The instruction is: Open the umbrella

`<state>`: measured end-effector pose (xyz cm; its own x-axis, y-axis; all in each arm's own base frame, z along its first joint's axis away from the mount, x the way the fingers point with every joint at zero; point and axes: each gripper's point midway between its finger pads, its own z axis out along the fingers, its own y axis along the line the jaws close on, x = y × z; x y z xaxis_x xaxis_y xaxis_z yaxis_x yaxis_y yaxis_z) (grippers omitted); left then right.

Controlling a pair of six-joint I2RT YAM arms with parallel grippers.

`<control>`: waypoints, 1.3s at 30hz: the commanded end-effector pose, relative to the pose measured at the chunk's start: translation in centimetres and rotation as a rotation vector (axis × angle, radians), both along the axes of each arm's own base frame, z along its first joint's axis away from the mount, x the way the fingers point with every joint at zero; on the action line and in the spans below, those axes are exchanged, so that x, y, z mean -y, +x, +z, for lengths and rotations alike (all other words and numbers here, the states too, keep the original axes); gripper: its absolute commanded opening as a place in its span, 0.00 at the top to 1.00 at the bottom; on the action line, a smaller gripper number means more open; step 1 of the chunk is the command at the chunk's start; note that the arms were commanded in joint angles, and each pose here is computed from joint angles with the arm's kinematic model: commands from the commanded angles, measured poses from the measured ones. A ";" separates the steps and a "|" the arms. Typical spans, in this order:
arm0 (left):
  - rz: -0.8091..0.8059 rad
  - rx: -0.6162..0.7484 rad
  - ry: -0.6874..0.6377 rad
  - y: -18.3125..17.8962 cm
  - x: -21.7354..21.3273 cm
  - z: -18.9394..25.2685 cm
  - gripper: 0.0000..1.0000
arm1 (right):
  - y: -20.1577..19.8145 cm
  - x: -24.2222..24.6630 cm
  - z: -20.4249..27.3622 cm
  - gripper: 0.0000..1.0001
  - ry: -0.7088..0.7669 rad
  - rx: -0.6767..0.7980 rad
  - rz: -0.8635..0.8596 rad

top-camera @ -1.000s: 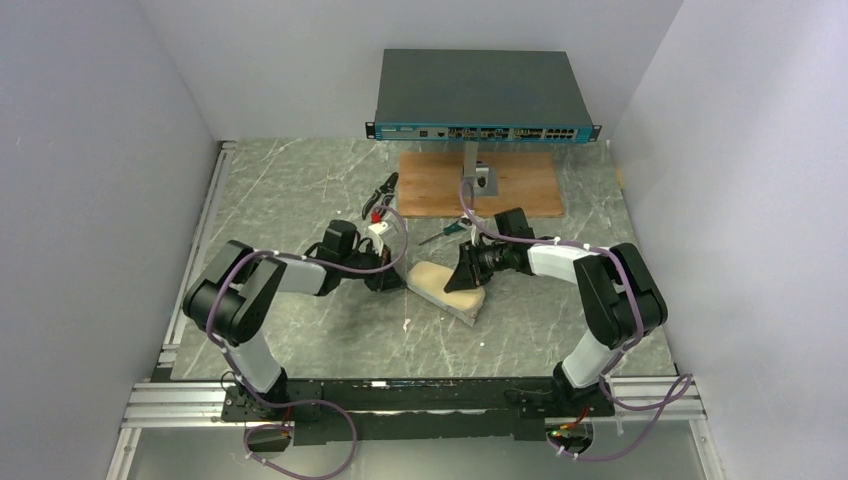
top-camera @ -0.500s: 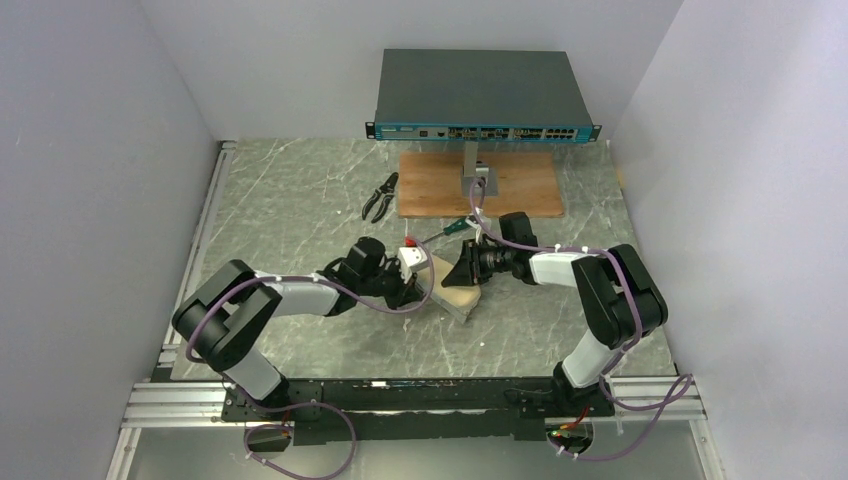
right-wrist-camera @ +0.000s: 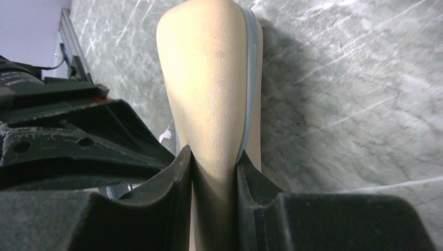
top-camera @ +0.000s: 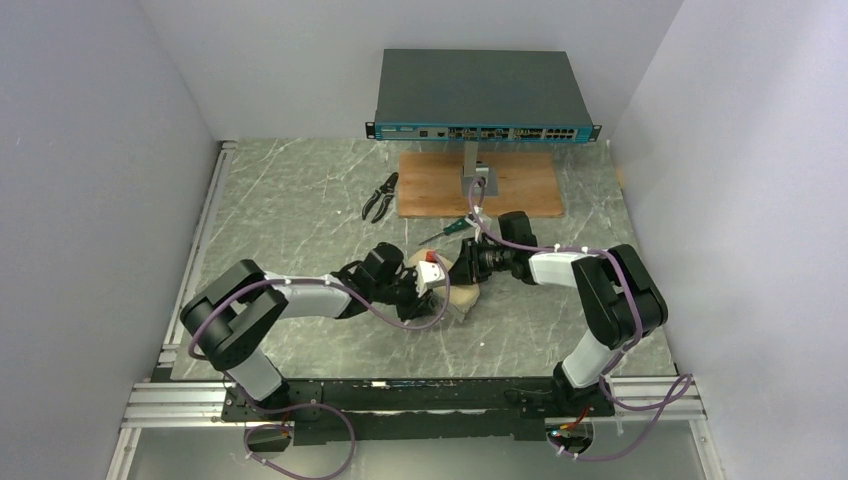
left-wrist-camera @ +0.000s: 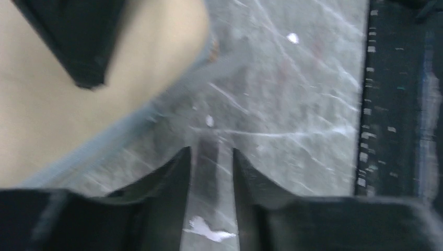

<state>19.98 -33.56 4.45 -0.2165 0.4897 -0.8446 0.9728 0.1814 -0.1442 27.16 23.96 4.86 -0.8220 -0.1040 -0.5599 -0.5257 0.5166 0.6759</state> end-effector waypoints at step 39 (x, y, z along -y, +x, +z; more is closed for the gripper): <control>0.290 0.220 -0.244 8.0 -14.9 13.6 0.00 | -6.6 -2.8 7.3 0.34 -0.280 0.480 0.551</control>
